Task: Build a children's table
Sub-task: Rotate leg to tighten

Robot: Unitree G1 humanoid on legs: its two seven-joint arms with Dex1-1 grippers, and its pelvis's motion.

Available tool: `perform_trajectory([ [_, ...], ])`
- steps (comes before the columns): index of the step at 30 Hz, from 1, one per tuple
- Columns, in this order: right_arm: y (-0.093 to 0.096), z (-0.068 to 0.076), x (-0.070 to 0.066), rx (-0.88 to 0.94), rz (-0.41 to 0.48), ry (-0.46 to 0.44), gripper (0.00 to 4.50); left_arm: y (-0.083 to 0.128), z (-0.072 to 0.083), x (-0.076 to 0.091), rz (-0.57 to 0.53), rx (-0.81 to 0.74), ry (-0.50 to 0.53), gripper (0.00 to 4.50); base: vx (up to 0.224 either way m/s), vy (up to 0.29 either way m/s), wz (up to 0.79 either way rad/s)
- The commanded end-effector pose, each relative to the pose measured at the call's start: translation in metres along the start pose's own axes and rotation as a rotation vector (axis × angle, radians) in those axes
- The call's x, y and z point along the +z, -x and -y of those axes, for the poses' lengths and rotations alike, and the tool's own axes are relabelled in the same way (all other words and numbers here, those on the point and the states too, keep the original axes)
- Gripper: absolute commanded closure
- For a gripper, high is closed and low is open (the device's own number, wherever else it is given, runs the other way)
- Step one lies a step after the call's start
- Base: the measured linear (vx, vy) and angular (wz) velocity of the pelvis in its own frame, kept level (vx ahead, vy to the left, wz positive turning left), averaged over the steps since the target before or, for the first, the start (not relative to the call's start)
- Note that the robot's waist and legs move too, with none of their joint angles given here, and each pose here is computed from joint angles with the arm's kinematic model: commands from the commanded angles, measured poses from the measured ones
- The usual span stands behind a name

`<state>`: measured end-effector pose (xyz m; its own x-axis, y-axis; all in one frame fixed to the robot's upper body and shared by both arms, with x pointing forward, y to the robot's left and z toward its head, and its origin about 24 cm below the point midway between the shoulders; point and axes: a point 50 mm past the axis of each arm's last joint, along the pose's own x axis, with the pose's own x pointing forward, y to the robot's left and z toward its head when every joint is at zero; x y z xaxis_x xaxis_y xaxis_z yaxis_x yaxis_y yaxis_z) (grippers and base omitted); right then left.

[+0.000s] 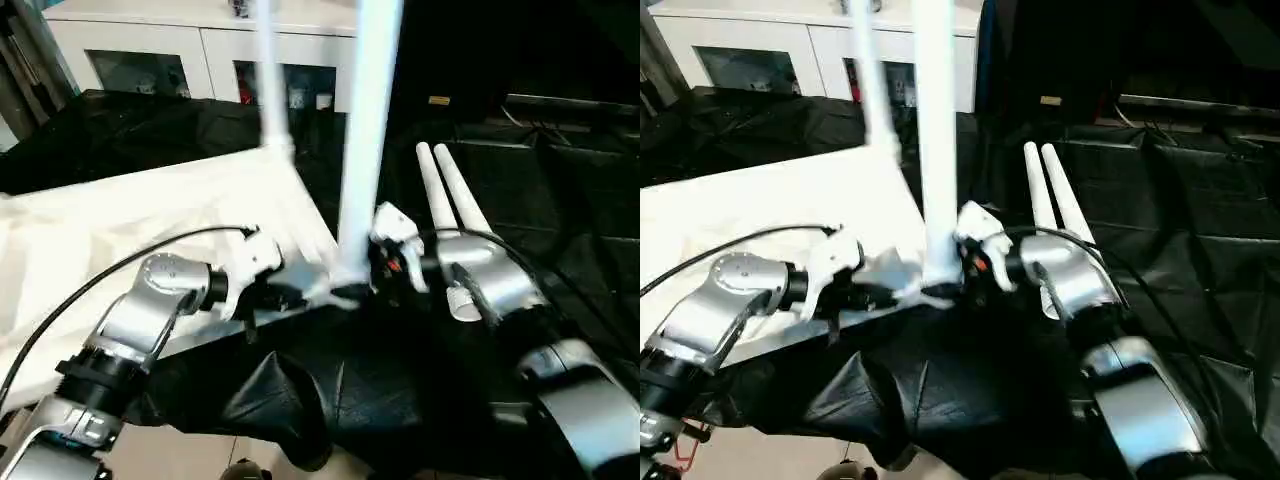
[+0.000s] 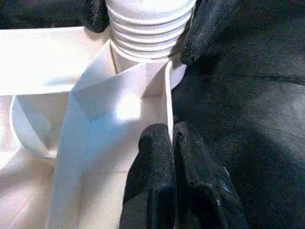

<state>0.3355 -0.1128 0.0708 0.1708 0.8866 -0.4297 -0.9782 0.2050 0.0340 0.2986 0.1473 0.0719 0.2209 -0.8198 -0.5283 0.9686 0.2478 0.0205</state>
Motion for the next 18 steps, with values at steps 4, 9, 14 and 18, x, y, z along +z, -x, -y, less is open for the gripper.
perform_trajectory([
  [4, -0.006, -0.01, 0.003, 0.076, 0.009, -0.008, 0.75, -0.007, 0.009, 0.018, 0.049, -0.122, -0.117, 4.5, 0.0, 0.0, 0.0],
  [9, -0.006, -0.017, 0.001, 0.122, 0.006, -0.023, 1.25, -0.006, 0.009, 0.015, 0.038, -0.139, -0.121, 4.5, 0.0, 0.0, 0.0],
  [14, -0.008, -0.019, -0.003, 0.12, 0.01, -0.048, 1.61, -0.006, 0.008, 0.013, 0.03, -0.139, -0.121, 4.5, 0.0, 0.0, 0.0],
  [18, -0.01, -0.022, -0.005, 0.116, 0.028, -0.084, 1.66, -0.007, 0.009, 0.011, 0.034, -0.137, -0.104, 4.5, 0.0, 0.0, 0.0],
])
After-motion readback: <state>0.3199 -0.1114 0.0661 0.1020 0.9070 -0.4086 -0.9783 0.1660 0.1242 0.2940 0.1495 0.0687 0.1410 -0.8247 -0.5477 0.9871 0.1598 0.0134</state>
